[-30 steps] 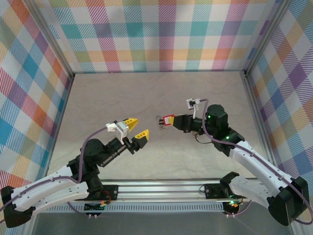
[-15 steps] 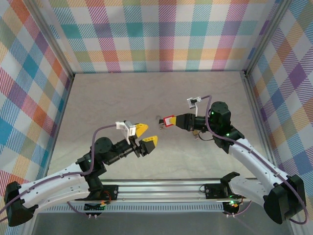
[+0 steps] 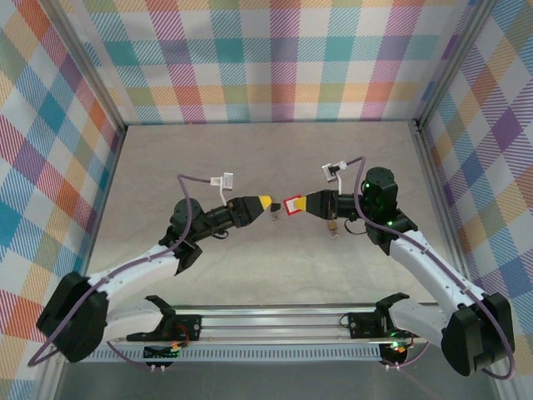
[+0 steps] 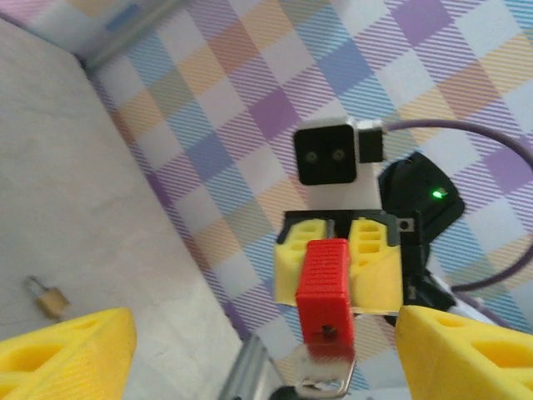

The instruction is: Lock with the key

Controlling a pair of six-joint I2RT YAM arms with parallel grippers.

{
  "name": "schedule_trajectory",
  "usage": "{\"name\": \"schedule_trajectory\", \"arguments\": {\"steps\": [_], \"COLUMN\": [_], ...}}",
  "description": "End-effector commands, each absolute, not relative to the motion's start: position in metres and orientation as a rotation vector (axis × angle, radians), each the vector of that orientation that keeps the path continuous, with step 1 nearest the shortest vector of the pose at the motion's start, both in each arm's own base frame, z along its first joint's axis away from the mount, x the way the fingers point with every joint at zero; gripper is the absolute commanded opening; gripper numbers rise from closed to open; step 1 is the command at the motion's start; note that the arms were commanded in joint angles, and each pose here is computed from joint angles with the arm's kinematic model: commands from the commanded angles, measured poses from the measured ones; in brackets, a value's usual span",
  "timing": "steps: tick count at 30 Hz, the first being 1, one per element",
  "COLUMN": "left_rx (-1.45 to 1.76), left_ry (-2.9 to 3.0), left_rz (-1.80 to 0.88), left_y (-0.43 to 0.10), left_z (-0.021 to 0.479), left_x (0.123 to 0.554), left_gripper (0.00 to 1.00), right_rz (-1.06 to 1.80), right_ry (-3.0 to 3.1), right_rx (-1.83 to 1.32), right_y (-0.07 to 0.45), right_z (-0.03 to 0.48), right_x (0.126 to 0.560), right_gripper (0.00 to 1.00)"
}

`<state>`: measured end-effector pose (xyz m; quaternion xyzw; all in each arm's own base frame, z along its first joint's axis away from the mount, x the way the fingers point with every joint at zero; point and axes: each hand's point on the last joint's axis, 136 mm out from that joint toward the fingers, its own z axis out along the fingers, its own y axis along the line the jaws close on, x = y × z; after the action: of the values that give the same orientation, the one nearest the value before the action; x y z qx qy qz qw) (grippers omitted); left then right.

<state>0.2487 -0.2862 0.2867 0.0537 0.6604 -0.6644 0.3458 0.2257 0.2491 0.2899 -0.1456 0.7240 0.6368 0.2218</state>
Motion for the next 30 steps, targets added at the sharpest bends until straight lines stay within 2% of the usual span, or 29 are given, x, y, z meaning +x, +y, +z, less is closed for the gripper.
{"name": "schedule_trajectory", "arguments": {"steps": [1,8,30], "left_rx": [0.23,0.22,0.286], "left_ry": [1.508,1.547,1.642], "left_rz": [-1.972,-2.002,-1.983], "left_y": [-0.289,-0.294,-0.305], "left_z": [0.335,0.314,0.291], "left_x": [0.231,0.235,0.234], "left_gripper": [0.79,0.77,0.67], "right_rz": [1.795,1.772,1.804], "right_ry": [1.945,1.974,2.071], "right_rx": [-0.443,-0.416,-0.309], "right_y": [0.248,0.246,0.253], "right_z": [0.306,0.306,0.285], "right_x": [0.231,0.239,0.26], "right_gripper": [0.0,0.0,0.0]}}
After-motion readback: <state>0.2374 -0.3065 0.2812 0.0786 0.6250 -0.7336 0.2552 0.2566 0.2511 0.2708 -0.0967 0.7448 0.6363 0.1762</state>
